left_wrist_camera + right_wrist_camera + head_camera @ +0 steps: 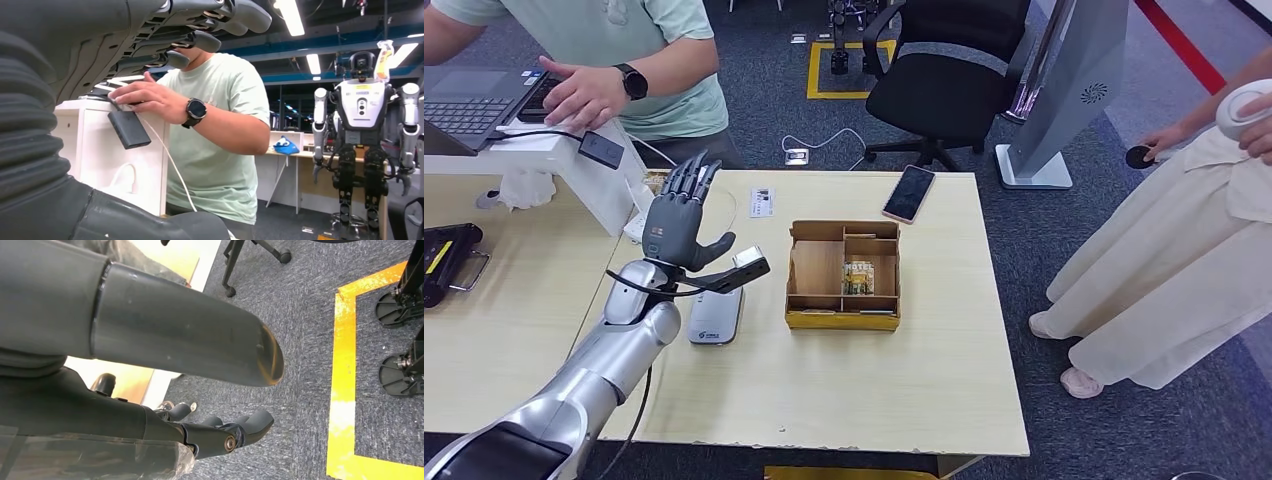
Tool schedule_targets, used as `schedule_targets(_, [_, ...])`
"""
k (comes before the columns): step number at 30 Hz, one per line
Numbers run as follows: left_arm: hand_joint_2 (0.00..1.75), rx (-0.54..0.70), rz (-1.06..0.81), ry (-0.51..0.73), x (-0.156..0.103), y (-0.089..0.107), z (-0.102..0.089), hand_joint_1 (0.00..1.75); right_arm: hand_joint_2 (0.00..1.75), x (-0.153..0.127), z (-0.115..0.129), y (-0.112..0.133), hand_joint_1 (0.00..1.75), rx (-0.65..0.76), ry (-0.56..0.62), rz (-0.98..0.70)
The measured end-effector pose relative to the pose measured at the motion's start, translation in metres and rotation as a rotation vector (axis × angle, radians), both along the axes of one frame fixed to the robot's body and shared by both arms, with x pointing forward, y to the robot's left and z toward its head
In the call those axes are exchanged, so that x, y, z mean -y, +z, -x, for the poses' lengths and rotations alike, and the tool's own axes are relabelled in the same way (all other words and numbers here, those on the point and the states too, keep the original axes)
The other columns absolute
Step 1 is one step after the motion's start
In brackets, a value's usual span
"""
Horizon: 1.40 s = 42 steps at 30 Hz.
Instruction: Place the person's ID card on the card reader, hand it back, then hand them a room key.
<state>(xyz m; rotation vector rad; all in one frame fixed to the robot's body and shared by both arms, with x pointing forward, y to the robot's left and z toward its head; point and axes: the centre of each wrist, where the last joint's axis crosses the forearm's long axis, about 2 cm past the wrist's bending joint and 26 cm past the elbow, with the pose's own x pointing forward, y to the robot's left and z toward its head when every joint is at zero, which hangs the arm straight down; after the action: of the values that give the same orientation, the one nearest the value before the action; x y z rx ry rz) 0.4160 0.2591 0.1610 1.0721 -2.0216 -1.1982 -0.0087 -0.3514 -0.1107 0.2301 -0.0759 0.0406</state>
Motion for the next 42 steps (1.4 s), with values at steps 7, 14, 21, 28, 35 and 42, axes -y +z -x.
schedule_targets(7, [1.75, 0.001, -0.015, -0.007, -0.001, 0.000, 0.000, 1.31, 0.00, 0.000, 0.000, 0.000, 0.00, 0.000, -0.005, 0.000])
schedule_targets(14, [1.75, 0.027, -0.029, -0.016, 0.000, 0.004, -0.002, 1.69, 0.00, 0.000, 0.000, 0.000, 0.00, 0.000, -0.006, 0.000])
schedule_targets(21, [1.75, 0.061, -0.022, -0.005, -0.001, 0.011, -0.006, 0.14, 0.00, 0.000, 0.000, 0.000, 0.00, 0.000, -0.004, 0.001])
schedule_targets(28, [1.31, 0.093, -0.025, -0.011, 0.001, 0.015, -0.006, 0.00, 0.00, 0.000, 0.000, 0.000, 0.00, -0.002, 0.006, 0.002])
schedule_targets(35, [0.00, 0.155, -0.028, -0.087, 0.015, 0.015, 0.004, 0.00, 0.00, 0.000, 0.000, 0.000, 0.00, -0.006, 0.008, 0.009])
schedule_targets(42, [0.00, 0.203, 0.066, -0.085, 0.023, 0.016, 0.012, 0.00, 0.00, 0.000, 0.000, 0.000, 0.00, -0.007, 0.008, 0.019])
